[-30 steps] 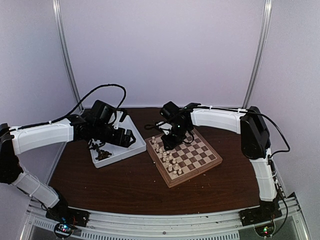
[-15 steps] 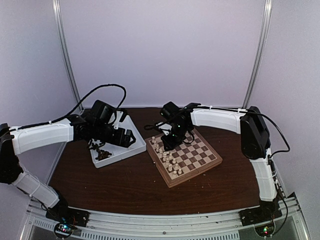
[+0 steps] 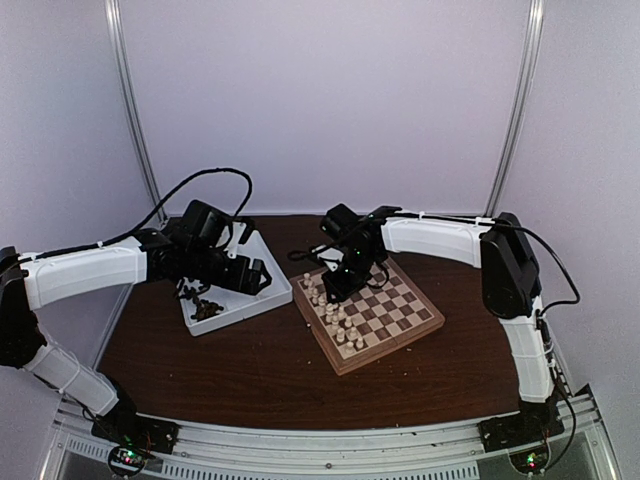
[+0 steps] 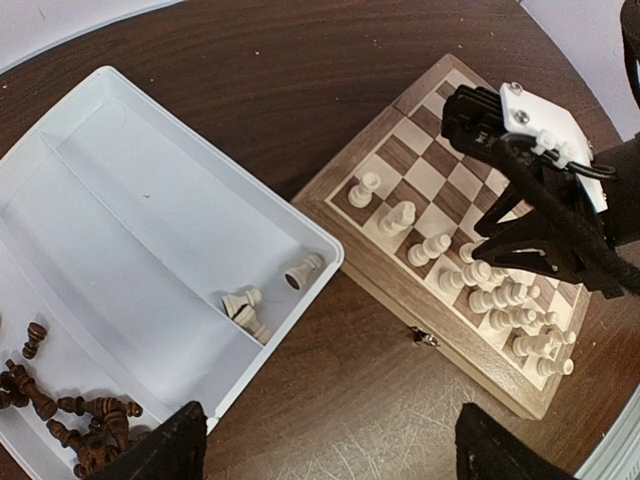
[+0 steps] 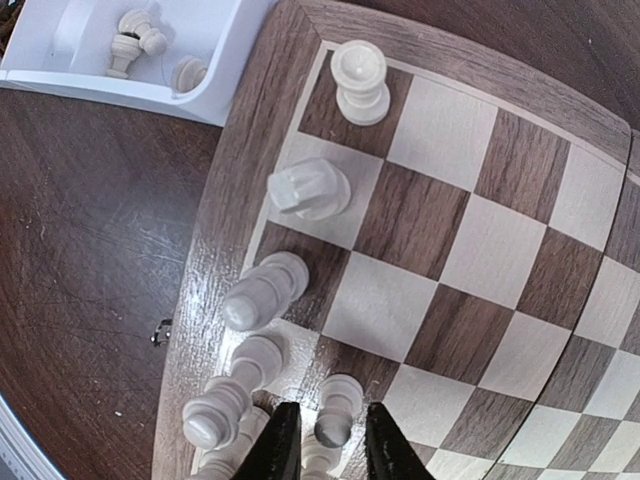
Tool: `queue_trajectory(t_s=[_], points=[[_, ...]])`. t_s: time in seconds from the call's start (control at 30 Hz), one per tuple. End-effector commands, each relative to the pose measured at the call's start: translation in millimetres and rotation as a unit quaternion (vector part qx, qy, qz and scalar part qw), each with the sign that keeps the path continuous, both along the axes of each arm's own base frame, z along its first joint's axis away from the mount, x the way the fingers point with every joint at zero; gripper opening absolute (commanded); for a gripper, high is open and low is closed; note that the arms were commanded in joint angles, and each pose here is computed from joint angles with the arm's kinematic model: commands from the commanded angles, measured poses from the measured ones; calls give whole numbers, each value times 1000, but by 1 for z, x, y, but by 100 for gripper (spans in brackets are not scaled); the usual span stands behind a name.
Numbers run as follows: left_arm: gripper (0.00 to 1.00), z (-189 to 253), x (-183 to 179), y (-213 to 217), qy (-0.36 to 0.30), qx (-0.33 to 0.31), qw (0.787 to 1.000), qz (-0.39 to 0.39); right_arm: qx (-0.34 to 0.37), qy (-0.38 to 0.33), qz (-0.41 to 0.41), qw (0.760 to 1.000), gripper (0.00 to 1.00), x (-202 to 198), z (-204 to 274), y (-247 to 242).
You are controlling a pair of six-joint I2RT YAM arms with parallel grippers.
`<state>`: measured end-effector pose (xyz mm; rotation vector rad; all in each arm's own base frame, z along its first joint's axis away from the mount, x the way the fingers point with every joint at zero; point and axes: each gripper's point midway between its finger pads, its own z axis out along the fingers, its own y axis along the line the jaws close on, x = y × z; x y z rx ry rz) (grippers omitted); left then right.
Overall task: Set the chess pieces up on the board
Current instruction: Place the chess piece on the chessboard.
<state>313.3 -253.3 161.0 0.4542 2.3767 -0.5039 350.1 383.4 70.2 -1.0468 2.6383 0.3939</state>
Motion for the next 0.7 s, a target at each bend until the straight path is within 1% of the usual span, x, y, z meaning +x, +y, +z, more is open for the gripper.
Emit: queue_trajectory(t_s=[0.0, 0.33, 0.67], points=[[86, 9, 4, 0, -13, -9, 1000, -1, -12, -7, -8, 1000, 25, 4, 0, -7], [86, 10, 3, 0, -13, -10, 1000, -1, 0, -26, -10, 1000, 28, 7, 24, -7], [86, 11, 8, 0, -14, 1, 1000, 2, 18, -66, -17, 997, 29, 10, 64, -12]])
